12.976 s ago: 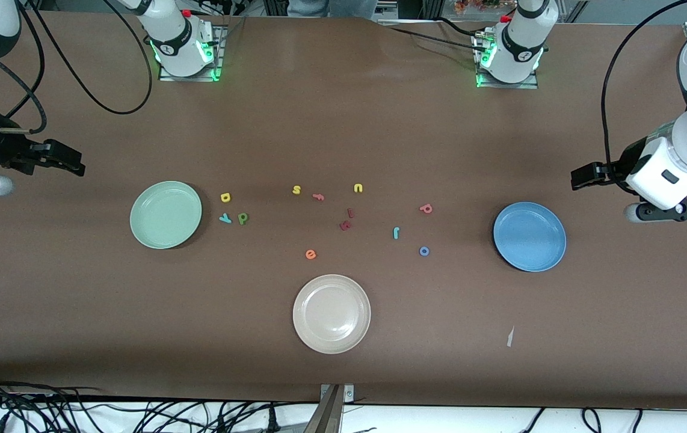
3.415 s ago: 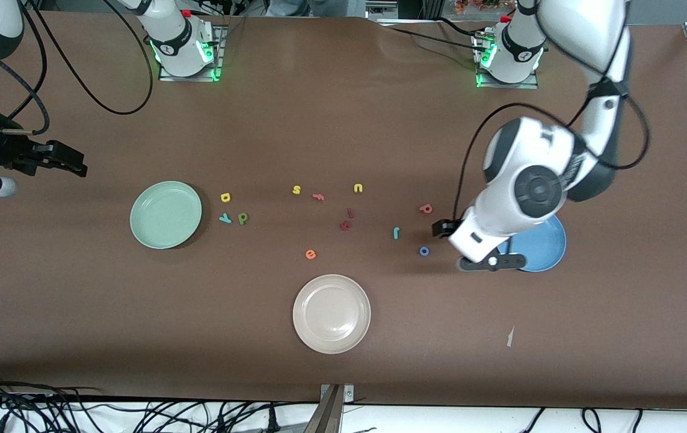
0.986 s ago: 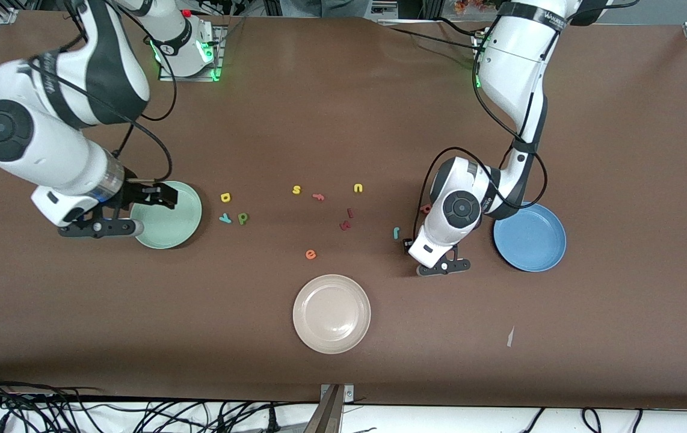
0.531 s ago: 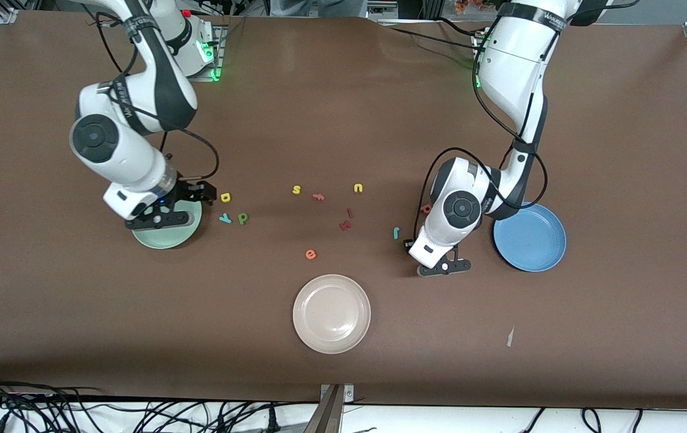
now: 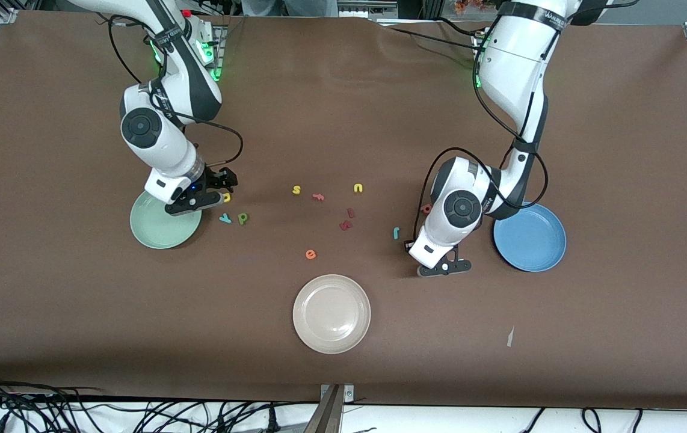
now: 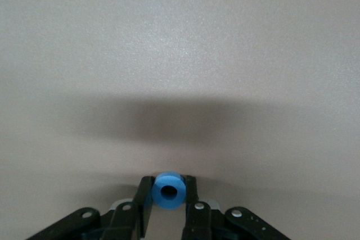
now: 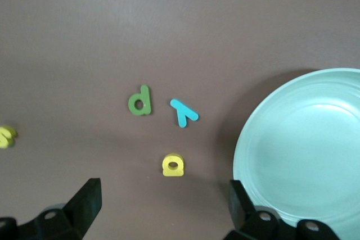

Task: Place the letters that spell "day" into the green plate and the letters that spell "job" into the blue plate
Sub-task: 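Drop the blue o on the blue plate while the right gripper grasps yellow letter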

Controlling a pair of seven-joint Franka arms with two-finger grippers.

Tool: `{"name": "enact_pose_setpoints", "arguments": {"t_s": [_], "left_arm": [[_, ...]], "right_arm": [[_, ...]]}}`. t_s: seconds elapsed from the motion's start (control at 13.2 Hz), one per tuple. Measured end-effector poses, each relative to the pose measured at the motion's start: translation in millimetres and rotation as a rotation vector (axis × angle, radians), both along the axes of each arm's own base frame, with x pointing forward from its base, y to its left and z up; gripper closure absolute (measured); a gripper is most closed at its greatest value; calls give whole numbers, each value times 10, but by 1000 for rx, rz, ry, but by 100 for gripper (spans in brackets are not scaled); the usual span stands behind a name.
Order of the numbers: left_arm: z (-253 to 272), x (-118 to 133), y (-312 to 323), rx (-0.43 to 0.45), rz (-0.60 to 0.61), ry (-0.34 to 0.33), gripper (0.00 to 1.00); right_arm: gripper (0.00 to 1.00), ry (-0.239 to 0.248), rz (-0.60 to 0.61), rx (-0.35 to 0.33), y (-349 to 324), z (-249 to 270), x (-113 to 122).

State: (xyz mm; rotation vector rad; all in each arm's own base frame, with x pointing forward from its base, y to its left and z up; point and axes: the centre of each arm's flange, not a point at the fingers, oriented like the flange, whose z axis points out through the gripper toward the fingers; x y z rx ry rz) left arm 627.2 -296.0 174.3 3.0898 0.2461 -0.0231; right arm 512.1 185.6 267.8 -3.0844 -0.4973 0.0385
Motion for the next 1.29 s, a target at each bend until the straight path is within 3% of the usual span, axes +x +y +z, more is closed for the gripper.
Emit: {"name": "enact_pose_setpoints", "arguments": {"t_s": [0.3, 0.61, 0.83, 1.06, 1.29], "left_arm": [[52, 38, 33, 0, -8, -5, 72], [430, 155, 466, 2, -101, 71, 72], [782, 194, 1117, -10, -191, 109, 72], [962, 6, 1800, 34, -253, 125, 72], [1002, -327, 2137, 81, -302, 65, 72]], "right_arm": [[0, 41, 86, -10, -98, -309, -142], [0, 3, 123, 2, -178, -778, -347], [0, -8, 141, 9, -116, -827, -370], [0, -38, 157, 24, -14, -807, -370], [2, -48, 159, 28, -1, -867, -370]]}}
